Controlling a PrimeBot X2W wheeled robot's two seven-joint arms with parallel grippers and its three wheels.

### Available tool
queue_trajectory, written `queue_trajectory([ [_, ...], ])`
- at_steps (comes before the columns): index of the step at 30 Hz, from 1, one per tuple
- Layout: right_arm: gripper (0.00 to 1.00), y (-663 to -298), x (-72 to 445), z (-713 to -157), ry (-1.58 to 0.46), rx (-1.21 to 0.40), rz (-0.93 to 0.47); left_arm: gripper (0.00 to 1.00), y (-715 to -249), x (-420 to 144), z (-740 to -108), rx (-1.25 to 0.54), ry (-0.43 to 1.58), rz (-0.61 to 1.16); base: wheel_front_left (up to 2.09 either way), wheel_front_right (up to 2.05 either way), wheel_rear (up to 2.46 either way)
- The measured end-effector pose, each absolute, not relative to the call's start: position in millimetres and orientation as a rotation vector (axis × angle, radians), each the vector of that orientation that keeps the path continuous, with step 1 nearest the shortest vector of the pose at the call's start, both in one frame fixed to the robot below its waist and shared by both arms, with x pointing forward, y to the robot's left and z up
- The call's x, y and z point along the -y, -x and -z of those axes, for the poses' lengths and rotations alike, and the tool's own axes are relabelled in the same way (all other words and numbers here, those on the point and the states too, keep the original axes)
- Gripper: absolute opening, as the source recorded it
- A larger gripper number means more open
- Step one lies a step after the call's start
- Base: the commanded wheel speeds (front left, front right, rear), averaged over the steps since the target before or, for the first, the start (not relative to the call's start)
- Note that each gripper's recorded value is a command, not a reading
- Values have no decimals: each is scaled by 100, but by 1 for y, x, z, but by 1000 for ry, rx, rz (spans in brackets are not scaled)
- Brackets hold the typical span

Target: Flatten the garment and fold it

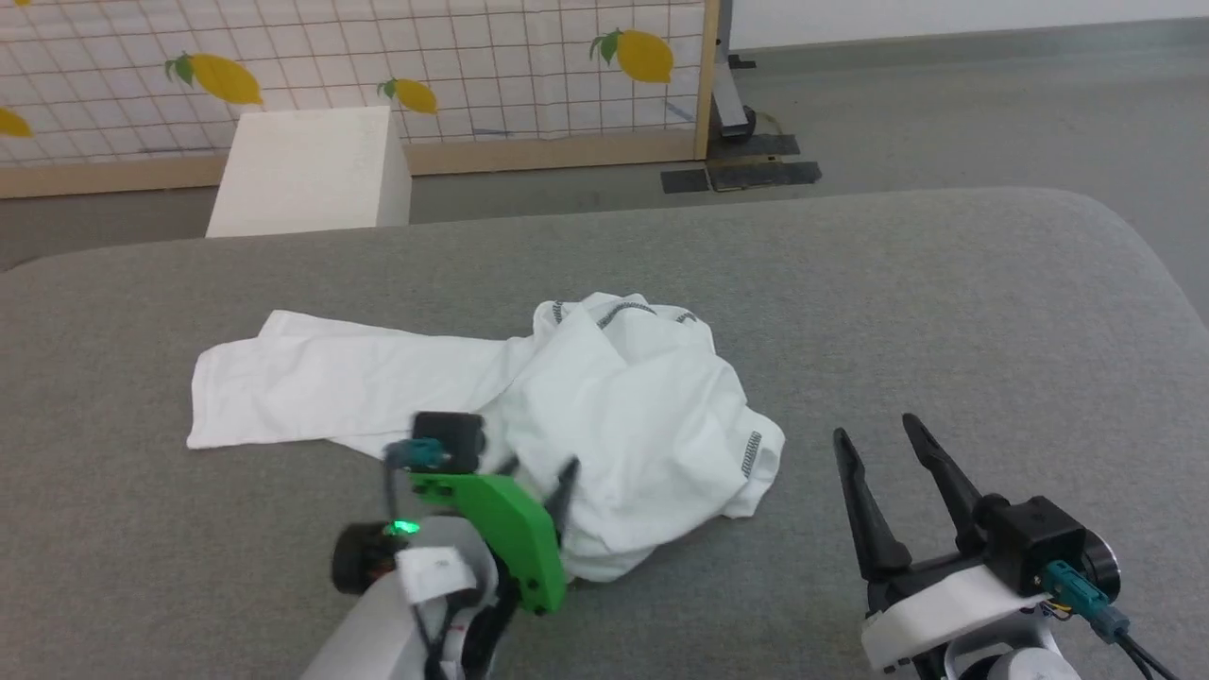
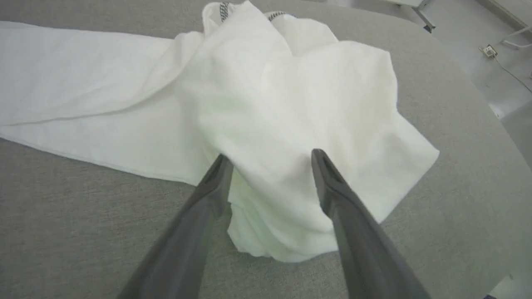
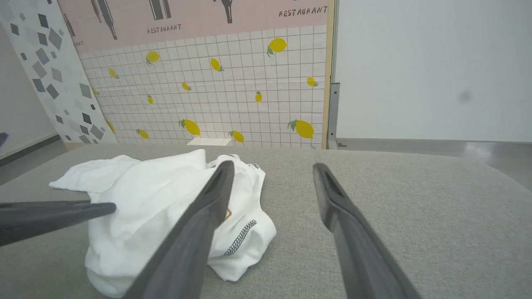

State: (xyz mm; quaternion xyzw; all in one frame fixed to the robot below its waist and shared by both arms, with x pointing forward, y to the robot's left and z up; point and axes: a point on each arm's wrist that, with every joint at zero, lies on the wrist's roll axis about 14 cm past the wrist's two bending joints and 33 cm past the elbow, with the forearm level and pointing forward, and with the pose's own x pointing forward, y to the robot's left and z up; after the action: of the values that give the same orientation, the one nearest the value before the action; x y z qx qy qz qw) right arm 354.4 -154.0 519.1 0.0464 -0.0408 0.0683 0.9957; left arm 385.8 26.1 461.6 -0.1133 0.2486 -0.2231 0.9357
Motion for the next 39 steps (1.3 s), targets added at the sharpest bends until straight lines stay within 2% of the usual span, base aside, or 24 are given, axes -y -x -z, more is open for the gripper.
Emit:
queue_trajectory([
  [4, 100, -360, 140, -522, -87, 86, -182, 100, -411, -78, -517, -133, 235, 274, 0, 0, 0],
  [6, 100, -364, 135, -525, -88, 95, -198, 100, -411, -102, -532, -8, 222, 200, 0, 0, 0],
  [10, 100, -371, 126, -529, -90, 107, -225, 100, -398, -135, -525, 59, 185, 104, 0, 0, 0],
  [16, 100, -377, 120, -521, -98, 81, -241, 100, -402, -129, -508, 13, 189, 132, 0, 0, 0],
  [25, 100, -387, 123, -509, -109, 51, -230, 100, -466, -53, -527, -69, 195, 359, 0, 0, 0],
  [29, 100, -387, 131, -504, -117, 42, -206, 100, -484, -21, -511, -224, 177, 439, 0, 0, 0],
  [39, 100, -385, 155, -492, -121, 16, -132, 100, -506, 5, -449, -674, 40, 443, 0, 0, 0],
])
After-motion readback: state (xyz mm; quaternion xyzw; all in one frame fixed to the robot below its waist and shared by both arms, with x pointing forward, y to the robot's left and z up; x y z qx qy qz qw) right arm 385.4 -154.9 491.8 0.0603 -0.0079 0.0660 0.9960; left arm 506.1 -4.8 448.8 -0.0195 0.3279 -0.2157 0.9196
